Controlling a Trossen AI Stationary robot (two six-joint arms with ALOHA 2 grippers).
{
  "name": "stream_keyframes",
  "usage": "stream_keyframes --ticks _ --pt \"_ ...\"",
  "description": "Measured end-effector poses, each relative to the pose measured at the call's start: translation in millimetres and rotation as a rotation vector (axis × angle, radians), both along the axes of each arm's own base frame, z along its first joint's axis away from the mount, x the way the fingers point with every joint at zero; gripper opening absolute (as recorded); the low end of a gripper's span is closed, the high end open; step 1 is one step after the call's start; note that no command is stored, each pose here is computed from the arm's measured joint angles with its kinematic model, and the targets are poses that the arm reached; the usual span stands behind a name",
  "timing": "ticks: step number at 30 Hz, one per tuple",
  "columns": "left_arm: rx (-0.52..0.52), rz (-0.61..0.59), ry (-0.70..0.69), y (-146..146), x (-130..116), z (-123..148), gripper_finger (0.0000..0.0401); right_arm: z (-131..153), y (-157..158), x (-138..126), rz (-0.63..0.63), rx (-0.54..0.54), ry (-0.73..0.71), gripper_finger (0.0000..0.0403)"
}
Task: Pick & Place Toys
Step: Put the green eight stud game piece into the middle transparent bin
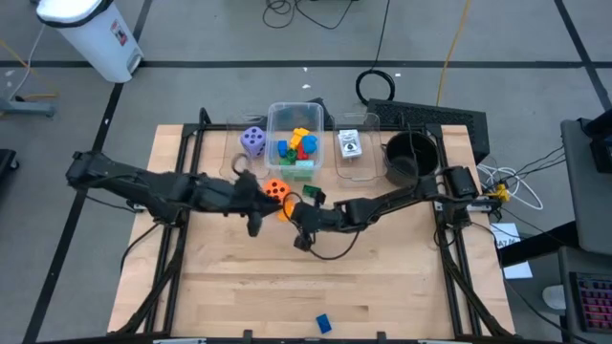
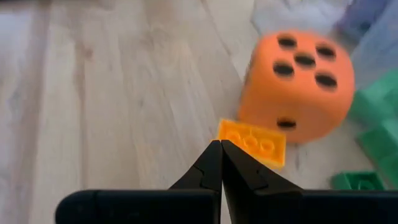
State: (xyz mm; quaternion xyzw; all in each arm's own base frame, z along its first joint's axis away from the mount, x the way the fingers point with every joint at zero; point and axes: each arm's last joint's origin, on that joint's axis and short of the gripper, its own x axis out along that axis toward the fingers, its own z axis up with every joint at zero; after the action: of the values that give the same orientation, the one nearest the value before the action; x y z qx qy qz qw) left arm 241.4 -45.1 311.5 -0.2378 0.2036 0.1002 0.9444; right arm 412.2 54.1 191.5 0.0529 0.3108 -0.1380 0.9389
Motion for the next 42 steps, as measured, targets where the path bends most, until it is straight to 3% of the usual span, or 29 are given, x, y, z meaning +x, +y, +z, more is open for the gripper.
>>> stream_keyframes --ticks 4,10,18,26,32,42 --pt "0.041 -0.02 -0.233 3.7 -12.8 33.6 0.0097 19.3 7.0 7.8 0.008 -0.014 -0.047 0.0" --pt "0.138 0.086 -0.378 16.1 -51.6 63.8 0.0097 40.1 11.6 16.0 -0.005 -0.061 -0.097 0.0" --pt "0.179 0.143 -0.498 27.9 -92.3 85.3 0.0097 22.2 -21.8 50.9 -0.093 -0.08 -0.017 0.0" --pt "0.195 0.136 -0.48 29.7 -101.6 84.8 0.0097 -5.4 -53.0 71.8 -0.255 -0.098 0.242 0.0" --pt "0.197 0.111 -0.431 29.0 -101.2 79.6 0.0097 -9.2 -51.0 70.4 -0.33 -0.087 0.239 0.0" --pt "0.244 0.099 -0.413 29.0 -101.2 78.8 0.0097 16.4 -44.3 71.2 -0.363 -0.062 0.094 0.0"
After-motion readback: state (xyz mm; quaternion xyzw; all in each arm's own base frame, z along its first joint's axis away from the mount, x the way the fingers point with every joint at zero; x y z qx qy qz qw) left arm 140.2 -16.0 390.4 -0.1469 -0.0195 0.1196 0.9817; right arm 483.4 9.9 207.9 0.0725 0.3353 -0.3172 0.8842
